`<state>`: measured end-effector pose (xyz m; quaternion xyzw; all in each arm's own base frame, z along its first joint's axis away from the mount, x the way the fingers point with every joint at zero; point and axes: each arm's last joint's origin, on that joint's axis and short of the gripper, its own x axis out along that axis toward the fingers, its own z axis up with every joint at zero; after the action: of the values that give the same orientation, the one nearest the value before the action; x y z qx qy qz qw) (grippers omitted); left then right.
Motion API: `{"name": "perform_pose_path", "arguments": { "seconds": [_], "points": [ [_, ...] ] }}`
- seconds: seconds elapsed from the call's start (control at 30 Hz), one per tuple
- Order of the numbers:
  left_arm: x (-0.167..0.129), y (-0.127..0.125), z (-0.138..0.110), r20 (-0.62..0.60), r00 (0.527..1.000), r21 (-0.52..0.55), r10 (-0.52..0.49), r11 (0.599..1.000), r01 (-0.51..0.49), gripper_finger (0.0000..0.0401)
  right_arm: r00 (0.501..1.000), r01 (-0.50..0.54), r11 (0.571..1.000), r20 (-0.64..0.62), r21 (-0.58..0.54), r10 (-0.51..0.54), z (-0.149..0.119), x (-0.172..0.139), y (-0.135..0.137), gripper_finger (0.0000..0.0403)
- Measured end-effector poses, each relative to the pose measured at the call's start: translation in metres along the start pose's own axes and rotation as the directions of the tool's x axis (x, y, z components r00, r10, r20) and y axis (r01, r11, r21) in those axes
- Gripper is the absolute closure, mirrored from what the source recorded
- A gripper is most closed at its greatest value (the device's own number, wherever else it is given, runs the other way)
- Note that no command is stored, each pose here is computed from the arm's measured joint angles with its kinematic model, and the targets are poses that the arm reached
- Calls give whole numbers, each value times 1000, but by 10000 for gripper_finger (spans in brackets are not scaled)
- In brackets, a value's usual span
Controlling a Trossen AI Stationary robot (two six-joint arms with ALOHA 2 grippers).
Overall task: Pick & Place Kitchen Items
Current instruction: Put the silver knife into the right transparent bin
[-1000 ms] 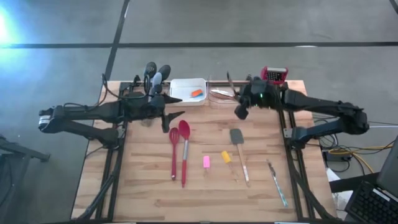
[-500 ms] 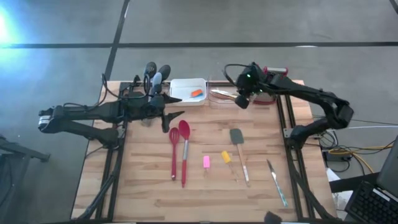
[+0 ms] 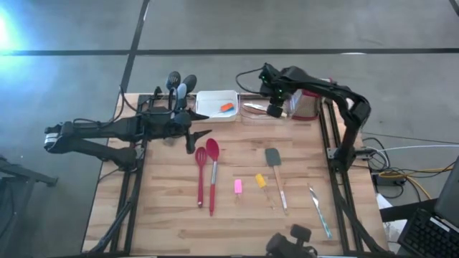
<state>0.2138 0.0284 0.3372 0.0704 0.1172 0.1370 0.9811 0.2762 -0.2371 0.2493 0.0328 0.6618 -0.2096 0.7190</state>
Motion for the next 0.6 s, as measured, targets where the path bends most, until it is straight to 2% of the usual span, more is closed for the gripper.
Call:
{"name": "perform_pose_path", "arguments": {
  "seconds": [0.6],
  "points": [
    [0,0,-2,-18,1000,33,-2,999,2,165,967,-97,995,-239,-29,87,8,77,0,356]
  ]
}}
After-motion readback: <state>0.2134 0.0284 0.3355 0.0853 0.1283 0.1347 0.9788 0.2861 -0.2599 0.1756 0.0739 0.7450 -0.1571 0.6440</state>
